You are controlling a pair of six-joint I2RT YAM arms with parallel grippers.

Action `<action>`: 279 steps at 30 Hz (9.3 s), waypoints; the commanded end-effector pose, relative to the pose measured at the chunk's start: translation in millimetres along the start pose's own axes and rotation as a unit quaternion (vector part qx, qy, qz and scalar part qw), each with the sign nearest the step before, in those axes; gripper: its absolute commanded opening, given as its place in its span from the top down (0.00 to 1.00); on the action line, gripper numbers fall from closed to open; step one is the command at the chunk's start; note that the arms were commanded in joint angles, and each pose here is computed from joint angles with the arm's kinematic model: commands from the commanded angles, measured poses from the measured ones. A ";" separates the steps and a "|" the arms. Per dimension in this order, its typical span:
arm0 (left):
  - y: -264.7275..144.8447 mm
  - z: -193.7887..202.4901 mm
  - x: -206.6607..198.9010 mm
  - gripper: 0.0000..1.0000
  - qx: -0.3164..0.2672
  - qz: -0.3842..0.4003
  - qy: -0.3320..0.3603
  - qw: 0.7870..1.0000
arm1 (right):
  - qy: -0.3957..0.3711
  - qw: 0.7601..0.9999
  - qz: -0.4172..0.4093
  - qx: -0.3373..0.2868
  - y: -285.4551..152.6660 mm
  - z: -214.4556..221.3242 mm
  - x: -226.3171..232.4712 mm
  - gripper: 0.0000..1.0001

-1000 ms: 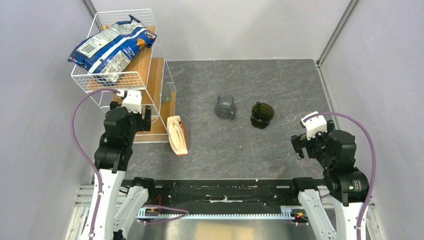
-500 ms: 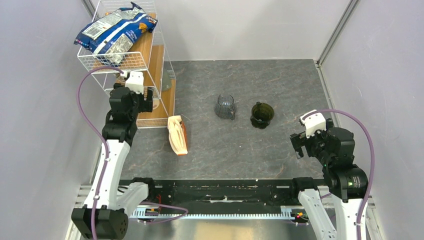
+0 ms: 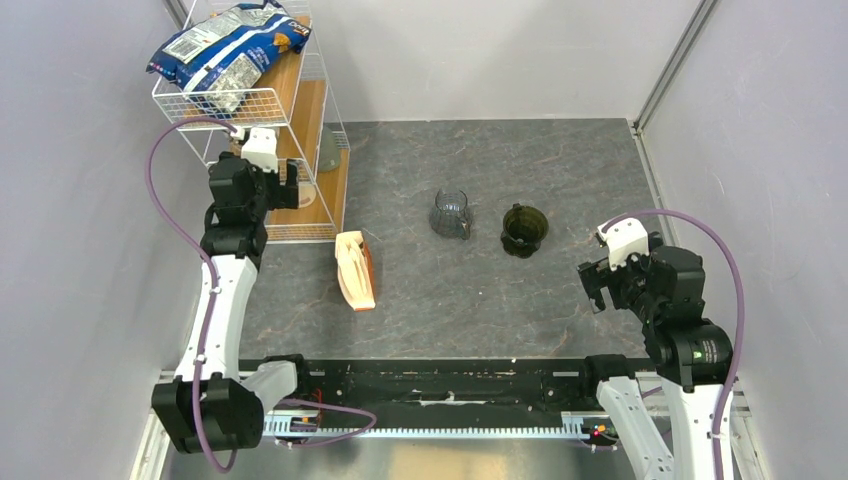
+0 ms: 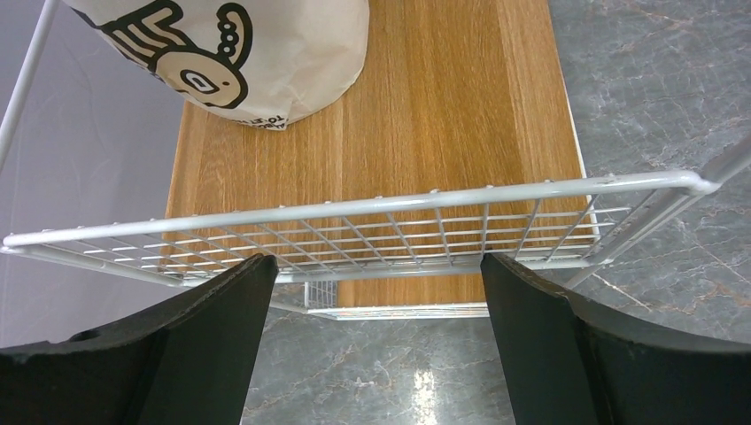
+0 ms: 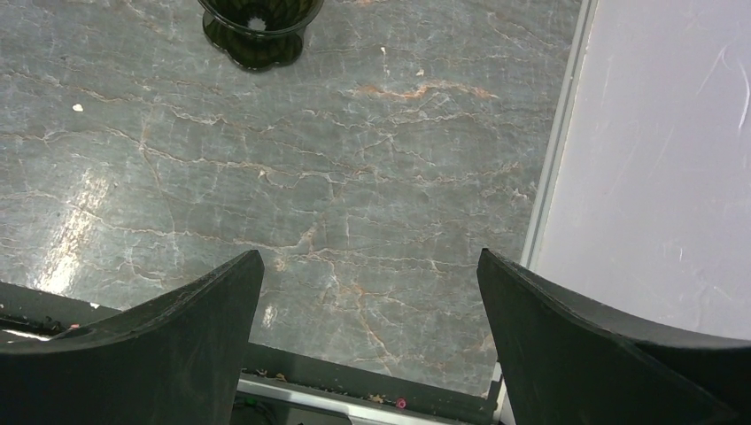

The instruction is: Place the coffee filter in the dripper

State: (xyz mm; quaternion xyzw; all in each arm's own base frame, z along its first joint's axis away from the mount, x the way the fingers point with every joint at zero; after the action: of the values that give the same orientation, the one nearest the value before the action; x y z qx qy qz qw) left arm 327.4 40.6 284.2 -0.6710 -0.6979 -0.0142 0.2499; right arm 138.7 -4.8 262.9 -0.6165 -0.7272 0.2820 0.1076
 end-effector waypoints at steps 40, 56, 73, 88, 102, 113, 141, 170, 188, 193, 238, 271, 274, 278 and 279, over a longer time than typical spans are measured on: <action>-198.2 -0.7 -84.5 0.05 0.054 0.407 -0.018 0.912 | 0.104 0.978 -0.151 0.098 61.0 -76.1 20.3 0.01; -160.8 -30.1 -171.3 0.08 0.046 0.487 0.187 0.852 | 0.125 0.969 -0.162 0.139 82.4 -71.9 23.4 0.01; 20.4 -151.9 -303.8 0.25 0.079 0.408 -0.025 0.909 | 0.108 0.966 -0.187 0.145 68.8 -68.7 28.3 0.01; 139.2 -117.1 -364.9 0.32 0.073 0.381 -0.025 0.921 | 0.097 0.965 -0.189 0.155 62.4 -65.8 27.8 0.01; 137.6 -59.9 -376.0 0.35 0.151 0.406 -0.002 0.902 | 0.093 0.964 -0.190 0.160 65.0 -68.3 26.4 0.01; 103.8 -61.8 -373.3 0.37 0.169 0.442 -0.033 0.880 | 0.092 0.964 -0.190 0.160 64.4 -68.7 26.3 0.01; -6.6 -51.9 -302.2 0.16 0.113 0.493 0.078 0.859 | 0.096 0.961 -0.203 0.158 54.7 -66.0 31.5 0.01; -115.0 53.6 -357.2 0.49 -0.031 0.572 0.399 0.716 | 0.100 0.964 -0.199 0.147 42.1 -65.7 32.4 0.01; -67.2 3.0 -466.7 0.47 -0.064 0.558 0.367 0.742 | 0.093 0.972 -0.166 0.139 42.6 -68.8 22.9 0.01; -78.7 -14.7 -456.6 0.43 -0.066 0.578 0.333 0.742 | 0.105 0.971 -0.165 0.138 46.9 -76.2 22.2 0.01; -133.0 -58.2 -222.0 0.28 0.002 0.514 0.083 0.854 | 0.205 0.924 -0.176 0.269 320.3 -101.8 87.4 0.04; -130.3 -50.7 -225.2 0.28 0.000 0.522 0.086 0.849 | 0.124 0.922 -0.226 0.290 305.1 -104.7 132.1 0.05; -128.4 -50.8 -225.9 0.28 0.002 0.521 0.085 0.849 | 0.119 0.918 -0.221 0.306 311.3 -98.3 131.8 0.05; -127.6 -49.6 -225.9 0.28 0.005 0.519 0.085 0.850 | 0.121 0.912 -0.228 0.319 313.1 -94.1 135.0 0.05; -127.8 -49.0 -225.9 0.27 0.006 0.520 0.085 0.850 | 0.122 0.910 -0.229 0.323 314.0 -91.9 136.0 0.05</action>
State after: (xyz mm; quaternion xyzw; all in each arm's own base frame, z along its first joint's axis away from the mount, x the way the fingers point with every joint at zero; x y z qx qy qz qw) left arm 215.5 -196.8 278.9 -0.9235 -0.2294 0.0740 0.2984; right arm 419.7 173.2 145.3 -0.4094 -0.7015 0.3789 0.4435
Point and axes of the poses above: each gripper's point midway between its finger pads, its own y axis out along the fingers, its own x axis along the line the jaws close on, z = x × y, the point moved 4 cm from there along -y, back along the fingers, and after that the axes turned 9 degrees about y, right-handed, at the moved point
